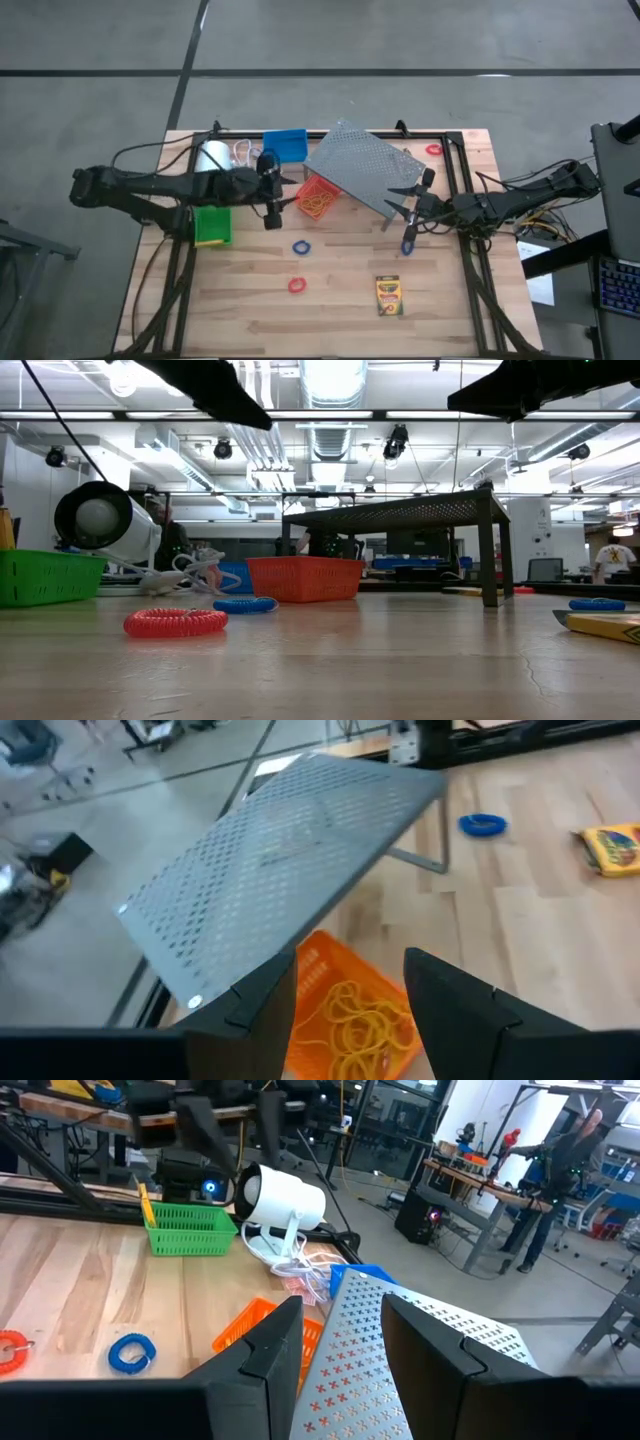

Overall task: Pick & Place Office Desk Supplies
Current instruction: Put the crayon box into the green bin

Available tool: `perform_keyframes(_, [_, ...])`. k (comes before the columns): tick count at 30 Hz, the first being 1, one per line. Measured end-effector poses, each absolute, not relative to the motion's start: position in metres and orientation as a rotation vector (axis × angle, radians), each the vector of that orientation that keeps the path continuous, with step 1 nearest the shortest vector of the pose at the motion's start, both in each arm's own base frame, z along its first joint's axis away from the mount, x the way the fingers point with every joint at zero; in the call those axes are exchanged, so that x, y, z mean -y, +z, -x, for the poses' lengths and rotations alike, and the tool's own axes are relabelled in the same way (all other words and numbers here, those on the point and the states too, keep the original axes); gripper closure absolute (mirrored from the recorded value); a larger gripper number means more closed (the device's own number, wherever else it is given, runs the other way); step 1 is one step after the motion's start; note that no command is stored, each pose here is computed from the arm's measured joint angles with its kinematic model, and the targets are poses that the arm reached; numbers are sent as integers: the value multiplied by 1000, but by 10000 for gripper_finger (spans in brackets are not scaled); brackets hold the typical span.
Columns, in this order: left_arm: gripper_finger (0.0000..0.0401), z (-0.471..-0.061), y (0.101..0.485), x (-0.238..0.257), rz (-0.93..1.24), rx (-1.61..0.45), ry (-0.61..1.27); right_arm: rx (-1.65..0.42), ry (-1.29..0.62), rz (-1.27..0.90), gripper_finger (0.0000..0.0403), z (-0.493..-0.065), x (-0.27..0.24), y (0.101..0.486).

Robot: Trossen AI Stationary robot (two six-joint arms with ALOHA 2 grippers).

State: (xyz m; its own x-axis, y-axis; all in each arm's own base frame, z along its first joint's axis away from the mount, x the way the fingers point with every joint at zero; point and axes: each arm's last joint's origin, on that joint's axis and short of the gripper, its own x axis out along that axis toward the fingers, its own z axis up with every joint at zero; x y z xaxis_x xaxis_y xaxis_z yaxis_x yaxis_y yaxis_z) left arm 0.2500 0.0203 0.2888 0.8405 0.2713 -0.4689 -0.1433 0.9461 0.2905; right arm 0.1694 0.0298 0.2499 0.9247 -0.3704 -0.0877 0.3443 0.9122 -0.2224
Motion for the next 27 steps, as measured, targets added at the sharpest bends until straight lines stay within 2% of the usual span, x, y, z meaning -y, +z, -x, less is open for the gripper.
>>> perform_keyframes(9, [212,-241,290,-82,-174,-509,337,-125,-369,203,266,-169,-30,250])
perform_keyframes(18, [212,-244,301,-88,-384,-430,337,4,-306,53,266,-171,-32,261])
perform_keyframes(27, [212,-244,301,-88,-358,-427,339,40,-238,-15,266,-171,-34,264])
